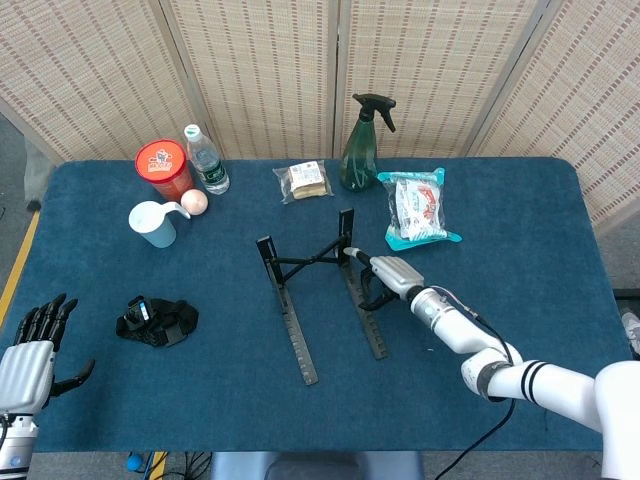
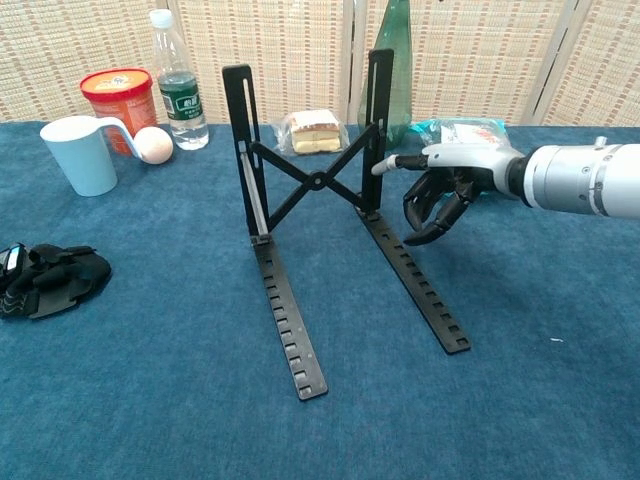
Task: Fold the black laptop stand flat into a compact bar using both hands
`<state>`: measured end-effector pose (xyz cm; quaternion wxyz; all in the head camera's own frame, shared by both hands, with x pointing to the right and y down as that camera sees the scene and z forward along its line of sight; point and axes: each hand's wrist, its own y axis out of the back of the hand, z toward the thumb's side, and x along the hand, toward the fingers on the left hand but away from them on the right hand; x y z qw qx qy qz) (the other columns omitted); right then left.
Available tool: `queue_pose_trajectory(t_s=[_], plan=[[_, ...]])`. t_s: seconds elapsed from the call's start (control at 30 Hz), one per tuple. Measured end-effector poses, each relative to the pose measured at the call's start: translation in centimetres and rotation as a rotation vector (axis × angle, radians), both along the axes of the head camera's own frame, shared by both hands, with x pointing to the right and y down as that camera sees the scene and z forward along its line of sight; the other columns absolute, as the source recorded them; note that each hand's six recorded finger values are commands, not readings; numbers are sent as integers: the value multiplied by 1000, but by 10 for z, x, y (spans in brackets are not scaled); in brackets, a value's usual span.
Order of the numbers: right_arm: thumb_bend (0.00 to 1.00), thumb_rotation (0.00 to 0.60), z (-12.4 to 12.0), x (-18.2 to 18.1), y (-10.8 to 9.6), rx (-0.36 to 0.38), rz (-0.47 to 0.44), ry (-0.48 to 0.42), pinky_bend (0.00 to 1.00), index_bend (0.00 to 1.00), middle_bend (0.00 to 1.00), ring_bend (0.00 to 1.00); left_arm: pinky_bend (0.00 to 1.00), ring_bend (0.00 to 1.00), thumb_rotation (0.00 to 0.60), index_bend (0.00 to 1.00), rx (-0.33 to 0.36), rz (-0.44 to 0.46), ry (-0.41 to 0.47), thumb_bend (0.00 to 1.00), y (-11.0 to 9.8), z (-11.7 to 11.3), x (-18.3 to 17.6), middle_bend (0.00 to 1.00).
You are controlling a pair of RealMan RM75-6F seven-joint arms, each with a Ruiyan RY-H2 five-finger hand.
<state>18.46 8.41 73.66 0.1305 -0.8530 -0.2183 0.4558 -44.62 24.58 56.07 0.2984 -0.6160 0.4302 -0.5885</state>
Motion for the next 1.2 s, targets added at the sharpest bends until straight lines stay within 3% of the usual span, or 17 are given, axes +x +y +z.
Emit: queue_pose_trajectory(t_s=[0.53, 0.73, 0.87, 1.1, 1.2], plan=[[132, 600, -2, 0, -4, 14, 8, 2, 323, 0, 660, 414, 4, 5, 600, 55, 9, -10, -1, 234, 2, -3, -3, 5], [132, 600, -22, -1, 5, -1, -13, -39, 323, 0, 633, 414, 4, 5, 600, 55, 11, -12, -4, 234, 2, -5, -5, 5], [133, 600, -50, -6, 13, -12, -36, -106, 323, 0, 607, 414, 4, 5, 600, 55, 13, -9, -2, 234, 2, -6, -3, 5], [129, 600, -95, -25, 19, -34, -36, -280, 313, 15, 354, 256, 4, 5, 600, 55, 19, -2, 0, 235, 1, -7, 1, 5], [95, 600, -108, -37, 22, -51, -44, -353, 230, 15, 258, 166, 4, 5, 600, 55, 21, -1, -2, 234, 1, -9, 1, 5]])
